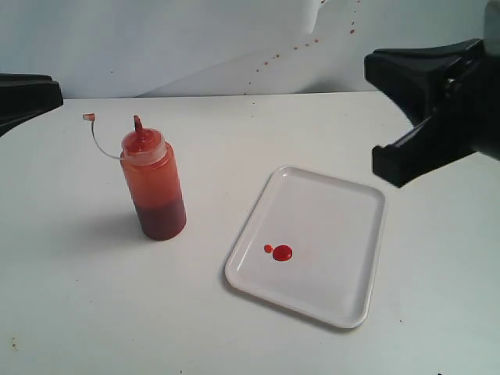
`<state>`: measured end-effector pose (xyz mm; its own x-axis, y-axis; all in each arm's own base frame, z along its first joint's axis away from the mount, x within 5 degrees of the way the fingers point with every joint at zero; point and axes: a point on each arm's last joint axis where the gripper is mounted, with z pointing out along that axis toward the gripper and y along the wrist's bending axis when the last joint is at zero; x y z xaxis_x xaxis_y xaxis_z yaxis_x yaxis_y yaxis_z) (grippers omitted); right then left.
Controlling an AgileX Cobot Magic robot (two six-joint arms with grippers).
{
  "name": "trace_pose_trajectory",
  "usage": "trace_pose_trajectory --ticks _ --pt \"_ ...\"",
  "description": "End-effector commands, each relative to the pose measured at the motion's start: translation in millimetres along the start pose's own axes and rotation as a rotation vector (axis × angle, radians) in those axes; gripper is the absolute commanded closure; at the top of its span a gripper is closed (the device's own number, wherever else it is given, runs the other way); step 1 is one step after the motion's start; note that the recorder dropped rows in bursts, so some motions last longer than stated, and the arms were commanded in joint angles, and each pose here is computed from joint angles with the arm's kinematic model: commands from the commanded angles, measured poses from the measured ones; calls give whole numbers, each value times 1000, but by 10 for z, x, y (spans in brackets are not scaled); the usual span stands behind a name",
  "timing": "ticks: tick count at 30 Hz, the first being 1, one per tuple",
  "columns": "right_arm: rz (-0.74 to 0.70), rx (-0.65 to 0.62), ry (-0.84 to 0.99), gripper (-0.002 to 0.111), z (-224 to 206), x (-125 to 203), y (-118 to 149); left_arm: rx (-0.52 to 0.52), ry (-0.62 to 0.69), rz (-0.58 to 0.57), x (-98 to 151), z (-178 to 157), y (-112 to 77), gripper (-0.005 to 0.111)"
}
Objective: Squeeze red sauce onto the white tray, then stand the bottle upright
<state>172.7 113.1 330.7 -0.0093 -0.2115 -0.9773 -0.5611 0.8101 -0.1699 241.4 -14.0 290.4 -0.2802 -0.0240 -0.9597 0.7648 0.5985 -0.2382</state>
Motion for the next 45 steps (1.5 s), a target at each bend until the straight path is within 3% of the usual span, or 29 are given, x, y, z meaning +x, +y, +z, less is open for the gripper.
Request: trace_pose_trajectory --ticks 1,5,45 --pt "108 122 -12 108 -20 33 -232 8 -16 75 -116 -51 -152 107" --pt "189 144 -11 108 -21 46 -269 5 -29 109 -172 -85 -235 107" --pt "189 145 -13 108 -21 44 -270 2 -44 107 -191 -89 -241 107"
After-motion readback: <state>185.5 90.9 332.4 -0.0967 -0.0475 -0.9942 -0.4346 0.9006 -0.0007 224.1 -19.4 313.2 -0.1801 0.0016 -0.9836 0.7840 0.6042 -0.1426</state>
